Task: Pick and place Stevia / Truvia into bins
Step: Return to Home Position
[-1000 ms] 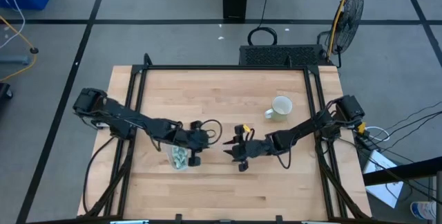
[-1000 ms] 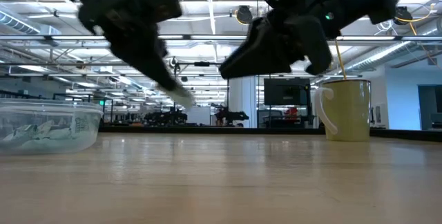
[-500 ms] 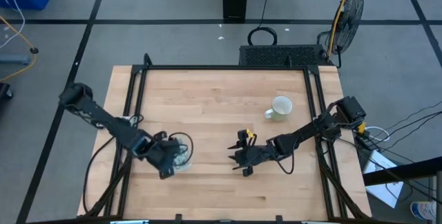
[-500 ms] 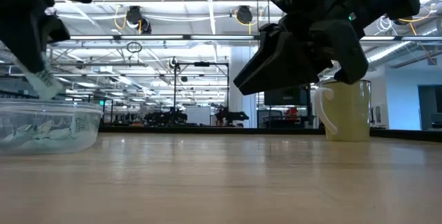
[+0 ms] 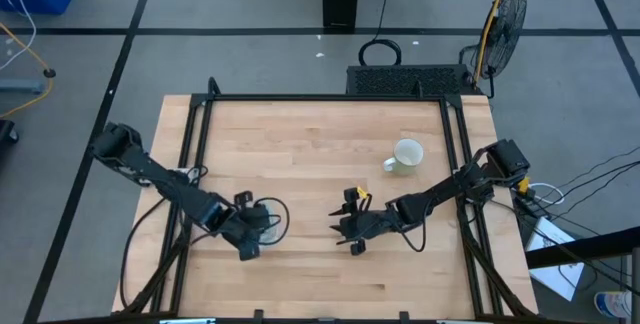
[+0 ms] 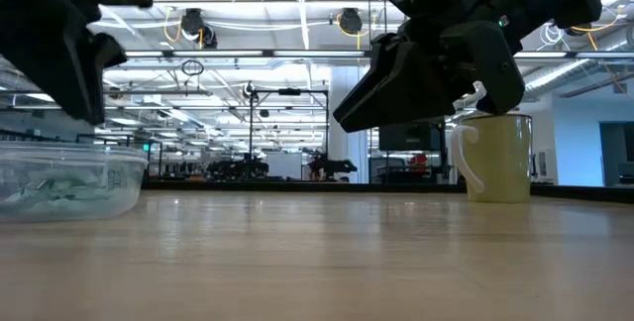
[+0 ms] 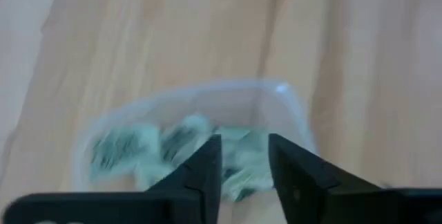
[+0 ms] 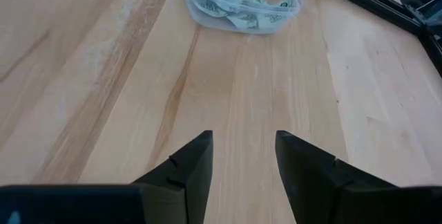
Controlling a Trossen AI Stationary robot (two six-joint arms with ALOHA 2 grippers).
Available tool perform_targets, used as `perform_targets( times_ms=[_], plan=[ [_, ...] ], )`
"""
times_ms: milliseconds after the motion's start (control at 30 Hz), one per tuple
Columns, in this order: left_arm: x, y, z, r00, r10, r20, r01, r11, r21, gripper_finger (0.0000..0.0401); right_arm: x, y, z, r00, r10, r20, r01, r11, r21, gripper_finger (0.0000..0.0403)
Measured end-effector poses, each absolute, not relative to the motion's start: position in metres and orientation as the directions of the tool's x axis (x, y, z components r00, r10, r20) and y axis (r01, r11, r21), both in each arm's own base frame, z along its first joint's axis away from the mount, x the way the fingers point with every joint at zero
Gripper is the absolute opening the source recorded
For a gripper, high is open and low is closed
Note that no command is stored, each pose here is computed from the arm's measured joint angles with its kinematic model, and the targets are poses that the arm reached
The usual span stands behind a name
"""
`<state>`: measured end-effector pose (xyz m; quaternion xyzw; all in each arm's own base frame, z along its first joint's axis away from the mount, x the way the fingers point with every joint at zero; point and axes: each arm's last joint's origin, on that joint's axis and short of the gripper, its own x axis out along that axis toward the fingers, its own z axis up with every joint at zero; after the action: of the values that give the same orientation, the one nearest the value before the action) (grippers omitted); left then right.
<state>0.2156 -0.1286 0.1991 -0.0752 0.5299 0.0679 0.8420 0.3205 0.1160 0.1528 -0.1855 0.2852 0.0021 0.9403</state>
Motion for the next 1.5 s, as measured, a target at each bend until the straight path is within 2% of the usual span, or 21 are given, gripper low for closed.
perform_targets(
  times_ms=[133, 267, 467, 533, 667, 767, 867, 967, 1067, 1267, 1500],
  plan=[
    [0.222, -0.133, 0.207, 0.519, -0.023, -0.855, -0.086, 0.993, -0.079, 0.0150, 0.321, 0.116, 0.153, 0.837, -0.102, -0.537, -0.116, 0.927, -0.356, 0.0153],
    [0.219, -0.130, 0.220, 0.553, -0.043, -0.832, -0.076, 0.992, -0.102, 0.0156, 0.316, 0.116, 0.163, 0.844, -0.095, -0.528, -0.118, 0.927, -0.355, 0.0153],
    [0.201, -0.115, 0.253, 0.547, -0.127, -0.828, -0.082, 0.976, -0.204, 0.0157, 0.288, 0.119, 0.214, 0.874, -0.049, -0.483, -0.159, 0.911, -0.380, 0.0153],
    [0.193, -0.109, 0.265, 0.585, -0.132, -0.801, -0.085, 0.971, -0.222, 0.0157, 0.274, 0.117, 0.235, 0.886, -0.030, -0.463, -0.160, 0.917, -0.366, 0.0153],
    [0.172, -0.095, 0.292, 0.692, -0.136, -0.709, 0.009, 0.984, -0.180, 0.0157, 0.244, 0.110, 0.276, 0.927, 0.011, -0.374, -0.111, 0.963, -0.246, 0.0153],
    [0.153, -0.083, 0.306, 0.730, -0.160, -0.665, 0.109, 0.987, -0.119, 0.0157, 0.224, 0.100, 0.297, 0.944, 0.025, -0.330, -0.060, 0.994, -0.095, 0.0153],
    [0.136, -0.071, 0.318, 0.789, -0.122, -0.602, 0.079, 0.992, -0.097, 0.0157, 0.202, 0.090, 0.310, 0.942, 0.028, -0.335, -0.012, 0.999, 0.049, 0.0153],
    [0.122, -0.061, 0.325, 0.834, -0.079, -0.546, 0.051, 0.996, -0.067, 0.0157, 0.182, 0.083, 0.309, 0.930, 0.031, -0.367, 0.004, 0.995, 0.095, 0.0153],
    [0.114, -0.056, 0.318, 0.872, -0.100, -0.479, 0.065, 0.994, -0.090, 0.0157, 0.169, 0.079, 0.293, 0.941, 0.053, -0.336, -0.013, 0.993, 0.119, 0.0153],
    [0.113, -0.053, 0.267, 0.935, -0.148, -0.321, 0.098, 0.981, -0.166, 0.0157, 0.144, 0.068, 0.250, 0.966, 0.084, -0.245, -0.040, 0.983, 0.179, 0.0153],
    [0.107, -0.033, 0.224, 0.963, -0.147, -0.224, 0.095, 0.969, -0.229, 0.0157, 0.115, 0.053, 0.232, 0.980, 0.130, -0.150, -0.090, 0.965, 0.247, 0.0153]
  ],
)
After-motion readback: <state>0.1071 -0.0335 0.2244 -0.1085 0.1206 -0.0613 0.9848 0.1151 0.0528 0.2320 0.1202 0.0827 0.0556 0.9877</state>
